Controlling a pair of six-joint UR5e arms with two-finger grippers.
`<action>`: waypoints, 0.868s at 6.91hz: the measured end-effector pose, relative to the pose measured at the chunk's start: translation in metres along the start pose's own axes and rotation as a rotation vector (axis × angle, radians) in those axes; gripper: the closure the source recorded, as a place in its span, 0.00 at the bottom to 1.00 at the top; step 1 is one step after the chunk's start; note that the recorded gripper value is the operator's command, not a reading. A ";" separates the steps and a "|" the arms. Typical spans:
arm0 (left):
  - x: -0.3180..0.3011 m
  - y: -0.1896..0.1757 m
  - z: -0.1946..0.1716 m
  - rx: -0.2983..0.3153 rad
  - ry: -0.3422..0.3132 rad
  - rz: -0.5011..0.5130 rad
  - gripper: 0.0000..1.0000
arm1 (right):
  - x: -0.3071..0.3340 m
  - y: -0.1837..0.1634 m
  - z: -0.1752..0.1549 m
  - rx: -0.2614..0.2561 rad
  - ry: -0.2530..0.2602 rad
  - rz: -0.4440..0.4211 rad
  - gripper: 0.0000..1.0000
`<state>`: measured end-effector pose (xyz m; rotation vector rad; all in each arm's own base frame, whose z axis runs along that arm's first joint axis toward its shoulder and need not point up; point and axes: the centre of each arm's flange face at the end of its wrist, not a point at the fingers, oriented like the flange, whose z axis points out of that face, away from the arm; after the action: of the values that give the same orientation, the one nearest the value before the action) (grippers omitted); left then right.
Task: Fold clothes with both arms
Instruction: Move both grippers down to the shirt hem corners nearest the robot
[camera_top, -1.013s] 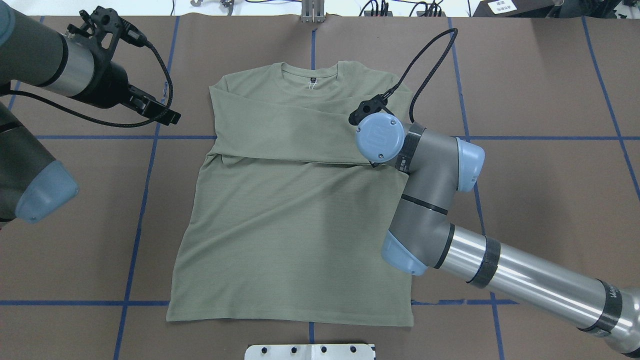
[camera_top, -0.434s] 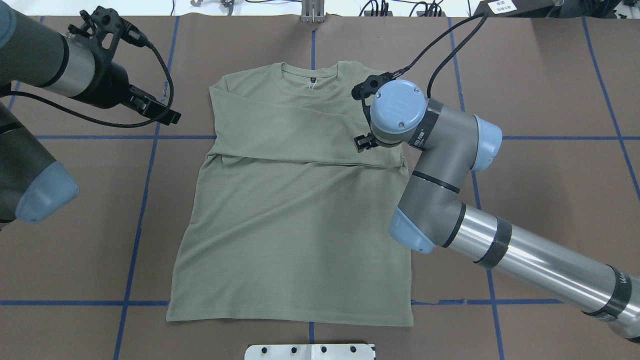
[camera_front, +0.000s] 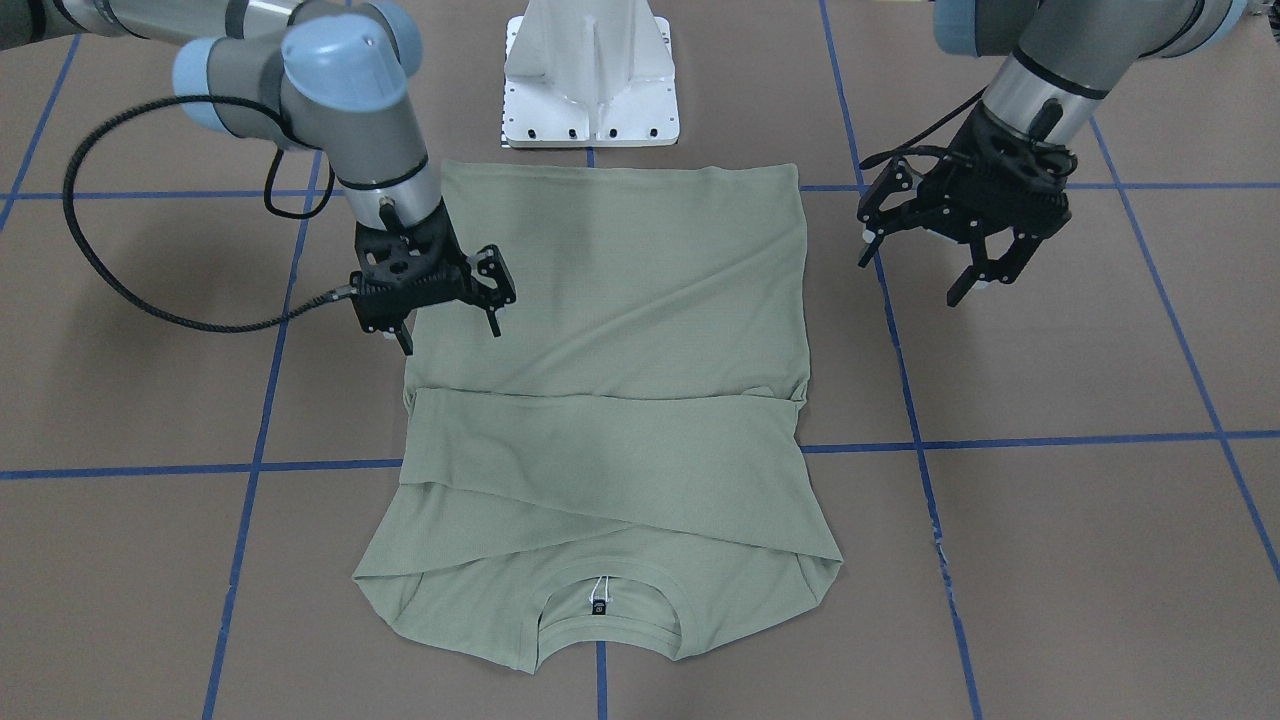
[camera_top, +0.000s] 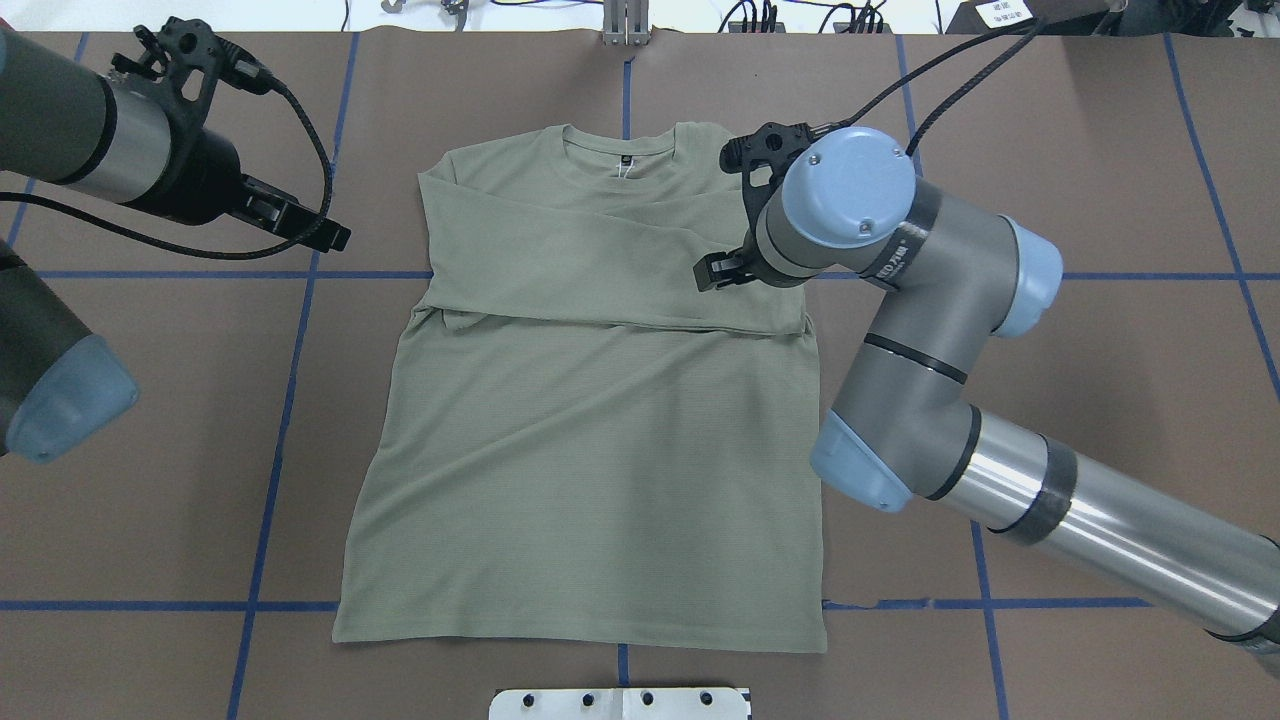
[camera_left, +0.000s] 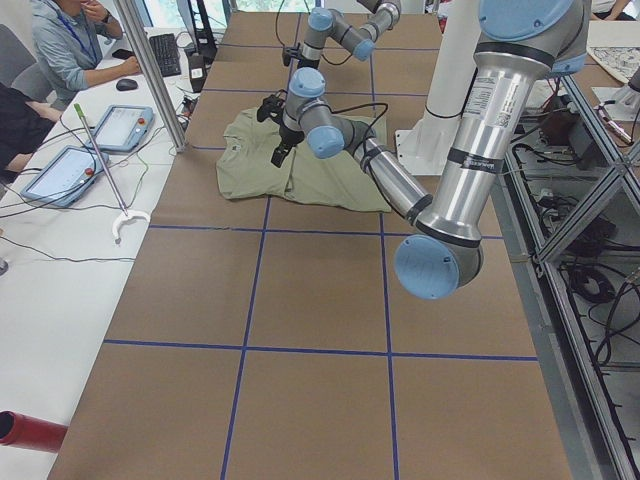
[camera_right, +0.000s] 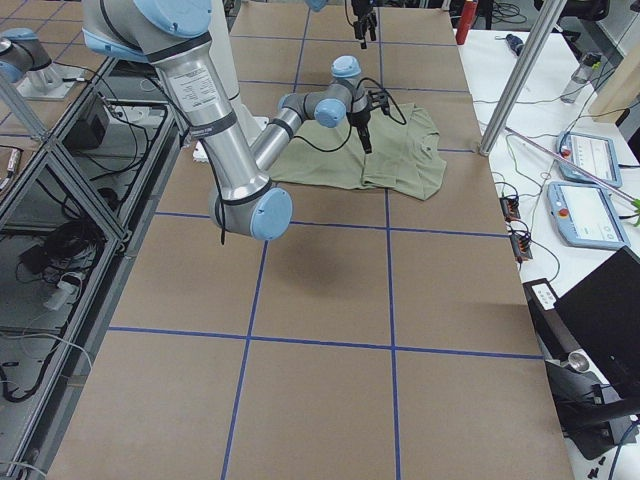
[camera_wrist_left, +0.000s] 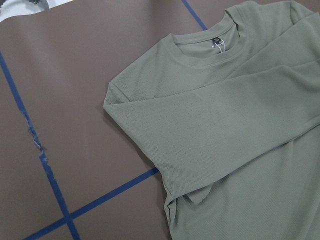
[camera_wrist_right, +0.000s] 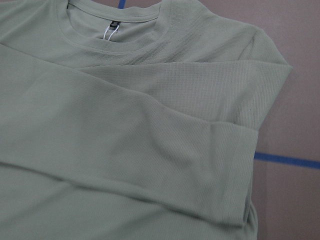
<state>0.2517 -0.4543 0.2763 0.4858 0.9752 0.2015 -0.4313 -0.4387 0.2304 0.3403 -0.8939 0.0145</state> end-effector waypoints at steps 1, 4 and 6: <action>0.004 0.033 -0.014 0.004 0.015 -0.082 0.02 | 0.001 0.043 -0.022 0.008 -0.040 0.074 0.01; 0.047 0.133 0.015 0.015 0.096 -0.376 0.22 | -0.026 0.157 -0.042 0.042 -0.086 0.252 0.02; 0.078 0.203 0.051 -0.061 0.089 -0.556 0.26 | -0.041 0.217 -0.044 0.077 -0.099 0.325 0.02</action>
<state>0.3476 -0.2627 0.3396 0.1373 1.1508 -0.2495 -0.4567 -0.2150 0.2350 0.2656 -1.0413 0.3354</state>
